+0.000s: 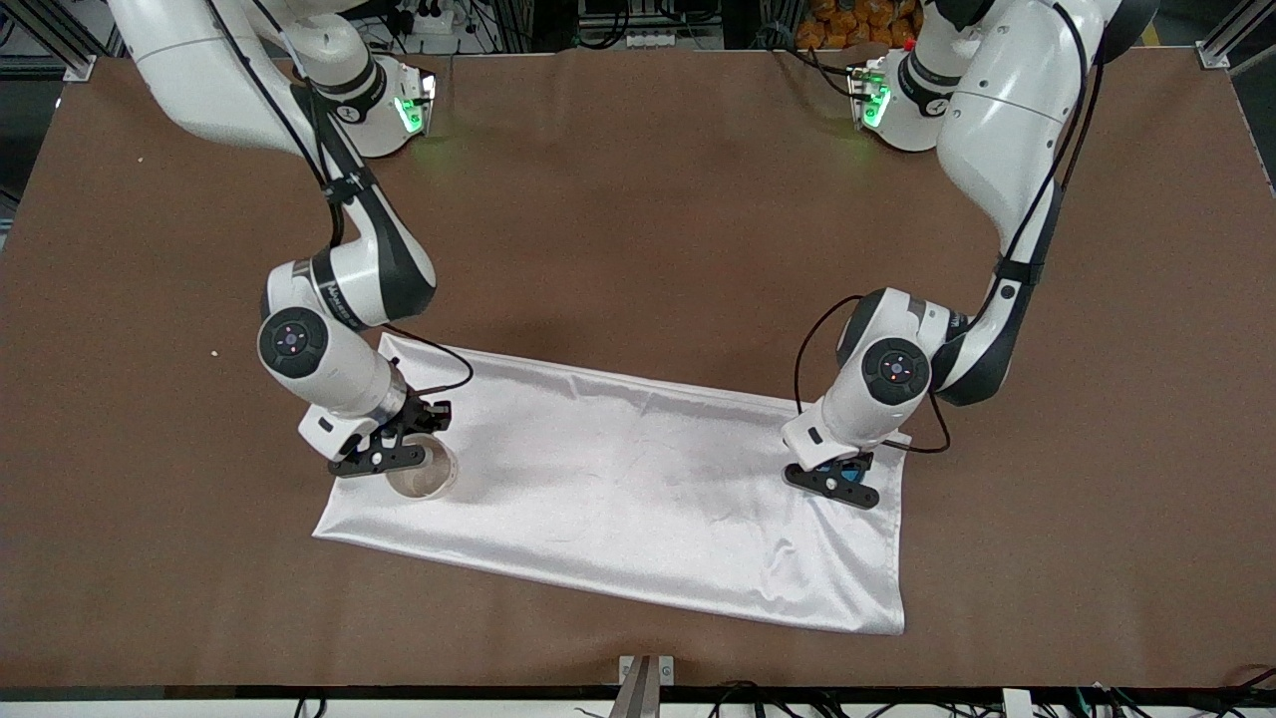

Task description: Place blue cup into white mug on table

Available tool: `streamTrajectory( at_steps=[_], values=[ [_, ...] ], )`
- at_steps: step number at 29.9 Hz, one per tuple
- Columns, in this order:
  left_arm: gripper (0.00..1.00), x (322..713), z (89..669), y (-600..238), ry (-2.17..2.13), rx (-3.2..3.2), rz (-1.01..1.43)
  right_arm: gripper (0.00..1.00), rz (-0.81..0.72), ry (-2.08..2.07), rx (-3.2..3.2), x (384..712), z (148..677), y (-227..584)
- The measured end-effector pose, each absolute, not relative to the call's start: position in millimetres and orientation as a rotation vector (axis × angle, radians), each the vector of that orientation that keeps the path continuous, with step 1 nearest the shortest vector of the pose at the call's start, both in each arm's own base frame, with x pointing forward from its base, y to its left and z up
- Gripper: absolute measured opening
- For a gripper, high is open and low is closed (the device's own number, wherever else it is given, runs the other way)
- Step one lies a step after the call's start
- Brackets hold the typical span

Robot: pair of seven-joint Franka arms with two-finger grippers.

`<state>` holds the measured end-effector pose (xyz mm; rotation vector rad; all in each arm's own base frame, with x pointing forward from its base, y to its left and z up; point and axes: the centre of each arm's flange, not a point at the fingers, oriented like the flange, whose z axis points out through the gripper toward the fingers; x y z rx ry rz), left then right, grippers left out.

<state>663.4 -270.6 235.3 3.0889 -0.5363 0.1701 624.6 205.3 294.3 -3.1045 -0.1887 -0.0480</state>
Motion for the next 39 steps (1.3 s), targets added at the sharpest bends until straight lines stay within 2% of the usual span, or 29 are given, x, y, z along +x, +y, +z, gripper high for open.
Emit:
streamTrajectory(
  at_steps=[10, 20, 39],
  values=[
    [0.04, 665.1, 237.7, -268.7, -0.531, 3.089, 0.177, 0.1, -0.069, -0.154, -3.112, 535.5, 301.8, 226.9],
    [0.04, 670.5, 273.9, -259.7, -0.51, 3.101, 0.199, 0.1, -0.161, 0.066, -3.045, 455.6, 305.4, 341.1],
    [0.04, 655.6, 394.0, -244.0, -0.484, 3.138, 0.188, 0.1, -0.151, 0.226, -2.955, 363.3, 278.6, 446.1]
  ],
)
